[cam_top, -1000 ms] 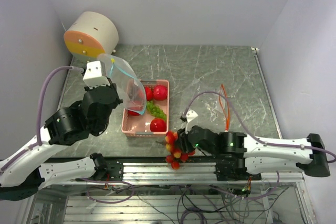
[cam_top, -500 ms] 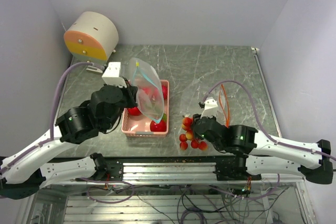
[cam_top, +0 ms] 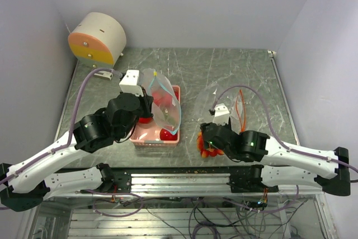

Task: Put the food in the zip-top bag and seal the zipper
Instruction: Place the fake fruit at the center of the board, then pick up the fake fruit from the center of the board.

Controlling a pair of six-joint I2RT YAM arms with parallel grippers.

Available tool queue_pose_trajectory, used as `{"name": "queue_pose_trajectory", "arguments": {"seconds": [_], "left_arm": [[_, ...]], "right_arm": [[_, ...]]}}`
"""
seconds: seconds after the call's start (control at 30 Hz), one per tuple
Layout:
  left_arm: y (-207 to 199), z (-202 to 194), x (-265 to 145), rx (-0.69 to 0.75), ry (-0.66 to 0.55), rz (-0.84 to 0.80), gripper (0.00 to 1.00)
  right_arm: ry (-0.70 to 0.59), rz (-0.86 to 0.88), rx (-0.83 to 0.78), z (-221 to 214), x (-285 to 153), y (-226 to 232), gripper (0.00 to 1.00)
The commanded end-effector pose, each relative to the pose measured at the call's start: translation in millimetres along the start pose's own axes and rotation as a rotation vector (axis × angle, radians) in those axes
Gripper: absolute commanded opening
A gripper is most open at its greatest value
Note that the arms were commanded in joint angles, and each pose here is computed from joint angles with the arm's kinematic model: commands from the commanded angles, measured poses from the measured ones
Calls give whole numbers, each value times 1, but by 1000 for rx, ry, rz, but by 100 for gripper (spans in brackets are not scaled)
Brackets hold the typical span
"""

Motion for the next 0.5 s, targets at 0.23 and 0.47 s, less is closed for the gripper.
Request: {"name": "queue_pose_trajectory", "arguments": {"seconds": [0.23,0.47], "left_arm": [[-11,2,0,-12,-12,-72,7],[-10,4,-5,-14,-22,-90,7]], "right_arm": [[107,-23,-40,30,54,1,60],[196,69,-60,22,86,4,54]]}}
Point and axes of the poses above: each gripper's point midway between its finger pads, its own x axis out along the fingers, its own y axis along the line the jaws close on, z = x × y, the point moved 2 cm from there along -x, back along the fingers, and after that the axes turned 1 degree about x, right-handed, at the moved point
